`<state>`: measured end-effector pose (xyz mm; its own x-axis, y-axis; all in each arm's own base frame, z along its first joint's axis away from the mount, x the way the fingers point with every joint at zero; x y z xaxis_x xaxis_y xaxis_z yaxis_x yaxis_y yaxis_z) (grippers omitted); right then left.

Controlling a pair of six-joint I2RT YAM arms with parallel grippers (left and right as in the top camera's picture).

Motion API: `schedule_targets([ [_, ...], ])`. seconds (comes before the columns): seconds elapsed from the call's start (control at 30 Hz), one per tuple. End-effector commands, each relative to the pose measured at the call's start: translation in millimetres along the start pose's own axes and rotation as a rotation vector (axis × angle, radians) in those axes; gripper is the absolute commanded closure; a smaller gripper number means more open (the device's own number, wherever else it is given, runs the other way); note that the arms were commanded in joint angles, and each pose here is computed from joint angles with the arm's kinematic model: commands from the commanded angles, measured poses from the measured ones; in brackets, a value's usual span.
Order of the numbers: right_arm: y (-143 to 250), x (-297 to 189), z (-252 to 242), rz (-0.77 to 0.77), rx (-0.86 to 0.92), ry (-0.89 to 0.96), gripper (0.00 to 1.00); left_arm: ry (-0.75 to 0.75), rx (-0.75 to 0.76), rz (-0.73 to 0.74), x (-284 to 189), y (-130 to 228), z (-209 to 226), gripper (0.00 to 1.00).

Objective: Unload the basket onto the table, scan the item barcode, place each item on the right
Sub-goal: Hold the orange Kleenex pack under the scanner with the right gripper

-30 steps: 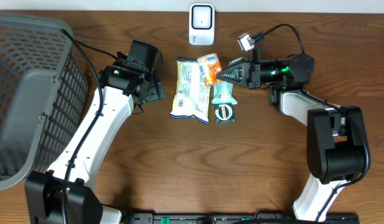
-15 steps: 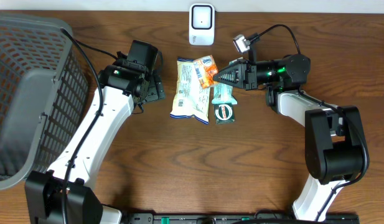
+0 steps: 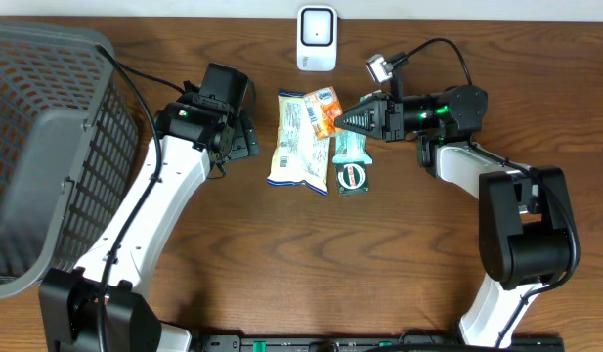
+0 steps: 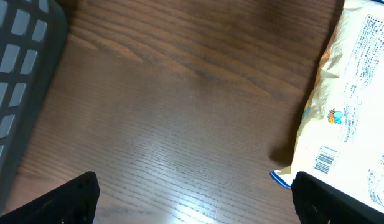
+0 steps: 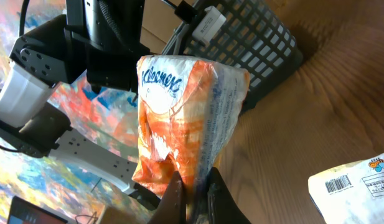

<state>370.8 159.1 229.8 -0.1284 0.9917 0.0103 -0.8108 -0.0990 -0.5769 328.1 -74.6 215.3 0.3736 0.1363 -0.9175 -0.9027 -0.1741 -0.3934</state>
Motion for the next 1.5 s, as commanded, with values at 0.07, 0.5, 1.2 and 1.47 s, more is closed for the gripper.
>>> schedule_targets([
  [0.07,-0.6,0.9,4.6,0.016,-0.019,-0.004,0.99,-0.012,0.002,-0.014,-3.9,-1.6,2.7,0.03],
  [0.5,-0.6,0.9,4.6,0.016,-0.019,-0.004,0.99,-0.012,0.002,-0.014,-3.9,-1.6,2.7,0.02],
  [1.2,-0.5,0.9,4.5,0.017,0.011,-0.004,0.99,-0.012,0.002,-0.014,-3.9,-1.6,2.7,0.02],
  [1.47,-0.6,0.5,4.4,0.016,-0.011,-0.003,0.99,-0.012,0.002,-0.014,-3.9,-1.6,2.7,0.03],
])
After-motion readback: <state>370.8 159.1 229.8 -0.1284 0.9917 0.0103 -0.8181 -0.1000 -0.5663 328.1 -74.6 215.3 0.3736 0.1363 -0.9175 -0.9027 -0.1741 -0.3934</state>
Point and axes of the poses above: each gripper's point midway between its finger pads, its own x axis out along the fingers, its own z axis along the line the jaws close on, y = z × x, the point moved 7 cm from there along -x, back along the fingers, and after that the axes turned 3 degrees about x, right-handed, at the moved point
